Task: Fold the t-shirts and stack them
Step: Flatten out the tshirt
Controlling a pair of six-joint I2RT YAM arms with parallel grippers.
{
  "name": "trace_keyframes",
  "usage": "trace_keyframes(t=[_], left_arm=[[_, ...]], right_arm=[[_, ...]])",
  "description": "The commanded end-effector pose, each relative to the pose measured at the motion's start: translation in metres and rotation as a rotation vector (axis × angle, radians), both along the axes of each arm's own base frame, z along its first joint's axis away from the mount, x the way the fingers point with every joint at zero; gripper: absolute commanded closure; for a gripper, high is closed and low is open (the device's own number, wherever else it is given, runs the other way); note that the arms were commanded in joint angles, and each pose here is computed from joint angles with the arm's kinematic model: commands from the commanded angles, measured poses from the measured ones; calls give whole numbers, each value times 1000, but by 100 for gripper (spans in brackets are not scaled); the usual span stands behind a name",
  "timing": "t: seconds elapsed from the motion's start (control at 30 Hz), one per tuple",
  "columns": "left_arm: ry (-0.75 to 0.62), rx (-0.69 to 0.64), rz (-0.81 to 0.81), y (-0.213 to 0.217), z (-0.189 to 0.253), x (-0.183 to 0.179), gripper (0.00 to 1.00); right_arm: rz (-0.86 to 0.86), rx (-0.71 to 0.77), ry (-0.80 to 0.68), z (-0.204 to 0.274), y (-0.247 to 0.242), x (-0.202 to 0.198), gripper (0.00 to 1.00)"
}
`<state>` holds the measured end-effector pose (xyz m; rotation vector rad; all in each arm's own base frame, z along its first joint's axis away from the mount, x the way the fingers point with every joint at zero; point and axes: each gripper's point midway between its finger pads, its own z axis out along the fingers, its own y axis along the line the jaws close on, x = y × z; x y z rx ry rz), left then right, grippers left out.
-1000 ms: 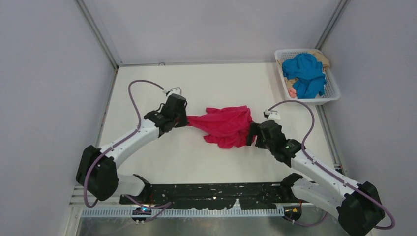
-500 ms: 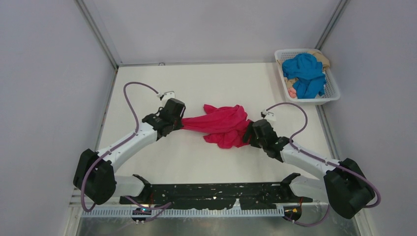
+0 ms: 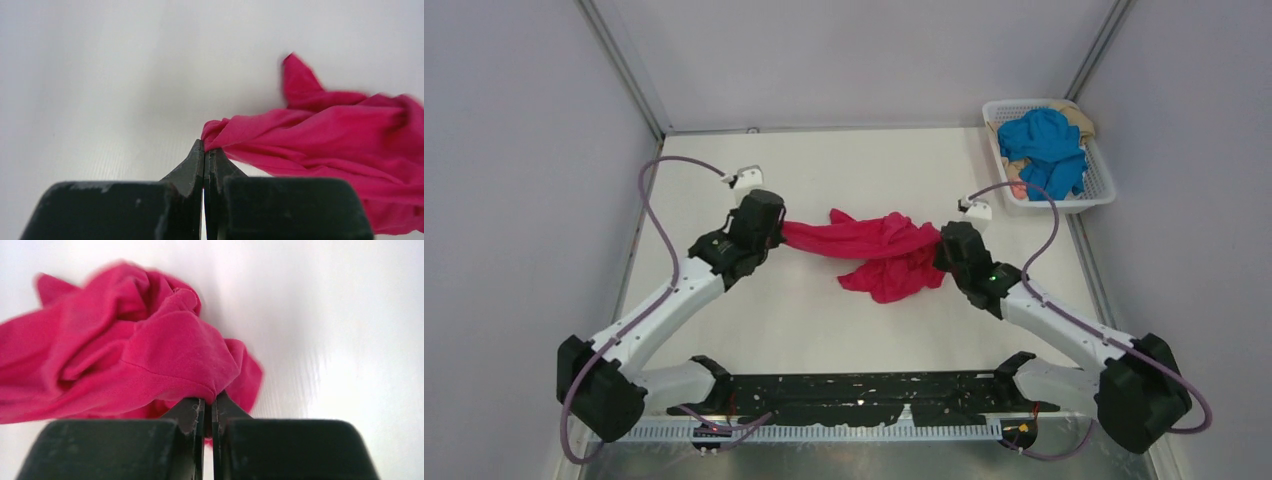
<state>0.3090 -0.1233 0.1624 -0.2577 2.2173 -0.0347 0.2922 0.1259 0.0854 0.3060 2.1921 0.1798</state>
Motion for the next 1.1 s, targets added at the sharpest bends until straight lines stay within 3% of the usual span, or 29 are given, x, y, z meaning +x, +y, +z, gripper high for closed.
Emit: trace_keyframes(t=[0.0,0.23,0.47,0.6,0.8,0.93,1.07], left_arm=[[-382,-64,103,32,140,7,100],[-712,-199,38,61,272,-48,100],[-960,-341,-150,75,359,-127,100],[-1018,-366,-280,78,388,-170,100],[-1055,-403,-316,84,395,-194,100],[-1026,-388,-292,85,388,-187,100],[-926,-315,-155,88,363,-146,100]], right_arm=[[52,-69,-370,143,-12,22,94],[256,-93,-690,311,-11,-12,94],[483,38,-912,420,-5,-89,94],[683,144,-1012,472,4,-149,94],[795,237,-1091,506,2,-196,94],[755,233,-1063,507,2,-184,94],[627,172,-956,483,2,-139,94]])
